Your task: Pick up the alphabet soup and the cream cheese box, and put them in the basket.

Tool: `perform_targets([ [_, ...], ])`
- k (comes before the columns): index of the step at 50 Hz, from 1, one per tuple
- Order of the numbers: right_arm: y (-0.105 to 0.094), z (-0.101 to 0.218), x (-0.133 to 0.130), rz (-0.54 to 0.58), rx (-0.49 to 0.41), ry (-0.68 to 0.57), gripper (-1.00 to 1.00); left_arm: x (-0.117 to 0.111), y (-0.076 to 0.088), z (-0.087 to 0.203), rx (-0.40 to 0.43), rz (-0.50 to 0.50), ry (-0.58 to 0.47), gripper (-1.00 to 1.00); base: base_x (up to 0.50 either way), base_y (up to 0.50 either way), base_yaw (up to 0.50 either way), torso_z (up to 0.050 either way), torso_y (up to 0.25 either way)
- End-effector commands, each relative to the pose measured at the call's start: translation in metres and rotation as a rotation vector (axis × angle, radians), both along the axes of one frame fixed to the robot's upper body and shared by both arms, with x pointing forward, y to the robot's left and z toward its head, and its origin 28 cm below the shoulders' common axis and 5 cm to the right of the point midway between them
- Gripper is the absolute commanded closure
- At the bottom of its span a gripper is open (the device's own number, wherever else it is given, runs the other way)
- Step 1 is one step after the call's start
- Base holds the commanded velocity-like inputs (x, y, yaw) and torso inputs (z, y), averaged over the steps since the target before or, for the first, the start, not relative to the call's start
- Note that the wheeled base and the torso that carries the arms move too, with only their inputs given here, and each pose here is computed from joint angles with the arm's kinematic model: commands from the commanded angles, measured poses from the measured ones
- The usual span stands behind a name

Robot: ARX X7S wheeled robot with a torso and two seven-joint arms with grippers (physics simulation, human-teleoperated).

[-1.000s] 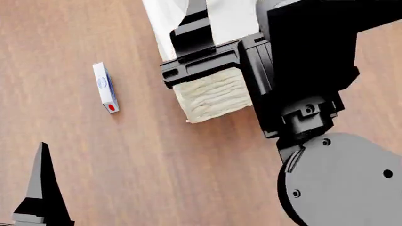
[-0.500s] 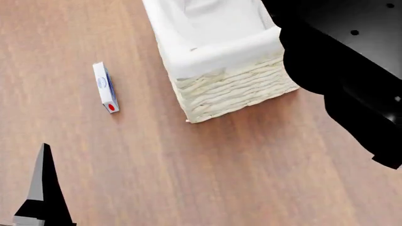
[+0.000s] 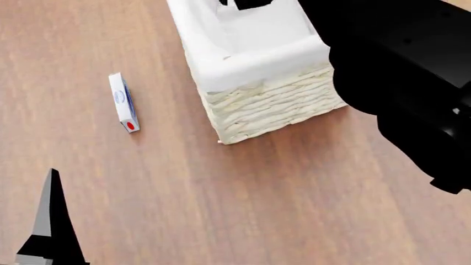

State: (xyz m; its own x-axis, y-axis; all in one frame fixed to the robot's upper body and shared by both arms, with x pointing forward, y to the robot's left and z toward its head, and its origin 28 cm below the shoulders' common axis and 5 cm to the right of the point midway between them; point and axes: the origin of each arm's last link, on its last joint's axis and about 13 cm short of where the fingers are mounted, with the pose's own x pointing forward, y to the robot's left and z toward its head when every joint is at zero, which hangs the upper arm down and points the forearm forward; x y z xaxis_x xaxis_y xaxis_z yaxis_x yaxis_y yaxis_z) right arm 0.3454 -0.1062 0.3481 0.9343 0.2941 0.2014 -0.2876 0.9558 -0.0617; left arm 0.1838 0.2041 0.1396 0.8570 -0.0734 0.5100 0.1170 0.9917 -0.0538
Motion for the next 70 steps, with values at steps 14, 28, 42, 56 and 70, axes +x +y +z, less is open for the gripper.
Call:
perform_targets([
  [14,-0.003,-0.011,0.004,-0.014,-0.046,-0.01,1.0,0.0,0.0,-0.001,0.001,0.006,0.003,-1.0,0.0,0.0,0.0,0.0,0.001],
  [28,-0.004,-0.013,0.003,-0.02,-0.058,-0.01,1.0,-0.001,0.0,0.0,0.003,0.004,0.0,-1.0,0.0,0.0,0.0,0.0,0.001],
  [42,-0.004,-0.01,0.004,-0.028,-0.074,-0.013,1.0,-0.001,0.0,0.0,0.003,0.005,-0.001,-1.0,0.0,0.0,0.0,0.0,0.001],
  [56,-0.002,-0.011,0.004,-0.012,-0.078,-0.006,-1.0,-0.002,0.0,0.0,0.005,0.007,-0.002,-1.0,0.0,0.0,0.0,0.0,0.0],
  [70,-0.001,-0.019,0.003,-0.007,-0.085,-0.005,-1.0,-0.003,-0.001,0.0,0.003,0.004,-0.001,-1.0,0.0,0.0,0.0,0.0,0.0],
])
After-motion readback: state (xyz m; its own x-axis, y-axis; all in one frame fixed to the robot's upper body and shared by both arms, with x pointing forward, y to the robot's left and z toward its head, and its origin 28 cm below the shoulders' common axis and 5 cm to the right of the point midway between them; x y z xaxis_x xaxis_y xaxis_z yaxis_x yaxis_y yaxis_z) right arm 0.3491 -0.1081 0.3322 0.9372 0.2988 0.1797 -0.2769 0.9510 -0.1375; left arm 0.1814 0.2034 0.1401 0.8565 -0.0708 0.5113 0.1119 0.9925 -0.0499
